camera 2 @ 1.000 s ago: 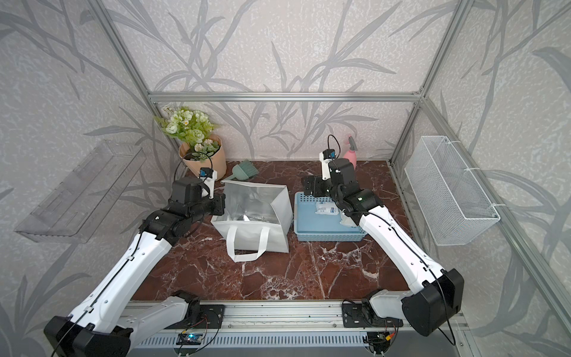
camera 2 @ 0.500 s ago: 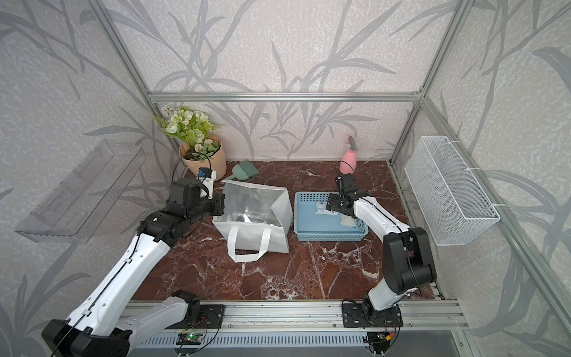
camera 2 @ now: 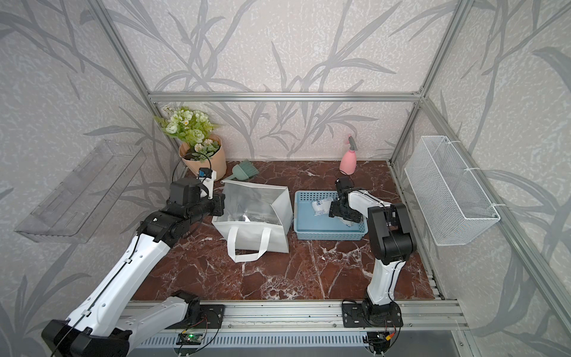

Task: Place the ice pack in the delivery bag
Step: Pick up the ice pack from the bin, then place the ice pack in the delivery bag.

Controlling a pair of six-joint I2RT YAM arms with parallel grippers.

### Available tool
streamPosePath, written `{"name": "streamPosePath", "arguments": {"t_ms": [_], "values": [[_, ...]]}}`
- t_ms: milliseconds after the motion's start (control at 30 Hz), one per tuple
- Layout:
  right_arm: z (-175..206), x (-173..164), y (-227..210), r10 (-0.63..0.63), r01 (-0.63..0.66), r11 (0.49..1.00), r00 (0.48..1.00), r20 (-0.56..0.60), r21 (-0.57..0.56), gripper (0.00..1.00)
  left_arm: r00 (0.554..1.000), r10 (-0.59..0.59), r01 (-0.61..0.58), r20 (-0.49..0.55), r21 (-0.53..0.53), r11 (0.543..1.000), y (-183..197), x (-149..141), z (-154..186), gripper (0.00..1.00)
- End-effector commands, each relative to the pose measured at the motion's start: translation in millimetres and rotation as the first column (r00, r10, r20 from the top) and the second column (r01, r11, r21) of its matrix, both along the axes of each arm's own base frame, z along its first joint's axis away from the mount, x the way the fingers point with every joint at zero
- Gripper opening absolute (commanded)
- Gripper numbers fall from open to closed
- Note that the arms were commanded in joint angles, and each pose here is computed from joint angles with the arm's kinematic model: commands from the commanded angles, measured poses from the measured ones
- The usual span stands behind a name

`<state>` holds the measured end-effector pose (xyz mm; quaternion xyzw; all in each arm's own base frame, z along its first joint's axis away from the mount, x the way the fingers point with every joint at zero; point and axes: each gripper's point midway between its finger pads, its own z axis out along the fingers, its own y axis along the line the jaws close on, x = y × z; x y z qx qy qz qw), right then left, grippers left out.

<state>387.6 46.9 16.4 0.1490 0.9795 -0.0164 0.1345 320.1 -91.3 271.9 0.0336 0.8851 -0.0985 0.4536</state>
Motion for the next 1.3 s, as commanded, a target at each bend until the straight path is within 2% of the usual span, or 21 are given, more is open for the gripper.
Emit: {"name": "streamPosePath", "arguments": {"t_ms": [0, 133, 300, 467, 600, 733, 800, 867, 967, 1033, 1067, 1167, 1267], "values": [[-8.7, -1.1, 7.3, 0.012, -0.011, 0.999, 1.0, -0.018, 0.031, 0.84, 1.0, -0.003, 0.003, 0.024, -0.006, 1.0, 0.4, 0.2, 6.8, 0.0], [-7.6, 1.2, 2.8, 0.004, -0.004, 1.0, 1.0, -0.012, 0.014, 0.83, 1.0, -0.002, 0.002, 0.022, -0.003, 1.0, 0.6, 0.6, 6.0, 0.0], [2.8, 3.9, 5.3, -0.005, 0.004, 0.999, 1.0, 0.02, 0.041, 0.55, 1.0, -0.006, 0.007, 0.022, -0.005, 1.0, -0.4, 1.2, 5.4, 0.0], [24.4, 1.9, 6.8, -0.008, 0.003, 0.998, 0.997, 0.073, 0.062, 0.41, 1.0, -0.007, 0.007, 0.019, -0.003, 1.0, -0.6, 1.7, 3.7, 0.0], [52.2, -1.3, 9.1, -0.001, -0.011, 0.996, 0.991, 0.132, 0.084, 0.38, 1.0, -0.01, 0.01, 0.019, -0.005, 1.0, -1.5, 2.9, 3.4, 0.0], [101.8, -4.4, 20.1, 0.035, -0.069, 0.989, 0.97, 0.241, 0.134, 0.37, 1.0, -0.012, 0.012, 0.021, -0.004, 1.0, -2.1, 4.0, 3.7, 0.0], [133.2, -4.7, 34.0, 0.084, -0.144, 0.976, 0.943, 0.323, 0.166, 0.37, 1.0, -0.014, 0.014, 0.022, -0.005, 1.0, -2.5, 4.2, 4.0, 0.0], [172.0, -5.0, 56.4, 0.15, -0.253, 0.948, 0.892, 0.428, 0.195, 0.37, 1.0, -0.016, 0.016, 0.021, -0.004, 1.0, -2.9, 4.9, 3.1, 0.0], [242.1, -11.0, 103.7, 0.297, -0.47, 0.872, 0.727, 0.619, 0.135, 0.37, 1.0, -0.022, 0.023, 0.02, -0.007, 1.0, -4.3, 5.3, 3.1, 0.0], [283.2, -20.9, 141.2, 0.384, -0.611, 0.787, 0.594, 0.707, 0.086, 0.38, 1.0, -0.025, 0.025, 0.018, -0.009, 1.0, -5.2, 5.8, 2.2, 0.0], [302.3, -28.6, 163.6, 0.432, -0.684, 0.728, 0.519, 0.738, 0.055, 0.39, 1.0, -0.025, 0.025, 0.016, -0.01, 1.0, -5.2, 5.8, 1.8, 0.0], [332.6, -46.4, 215.1, 0.528, -0.807, 0.591, 0.373, 0.763, -0.014, 0.4, 0.999, -0.028, 0.028, 0.019, -0.014, 1.0, -5.7, 5.2, 2.5, 0.0], [348.7, -63.3, 263.8, 0.589, -0.89, 0.454, 0.264, 0.764, -0.042, 0.41, 1.0, -0.026, 0.027, 0.017, -0.015, 1.0, -5.5, 4.4, 2.3, 0.0]]}}
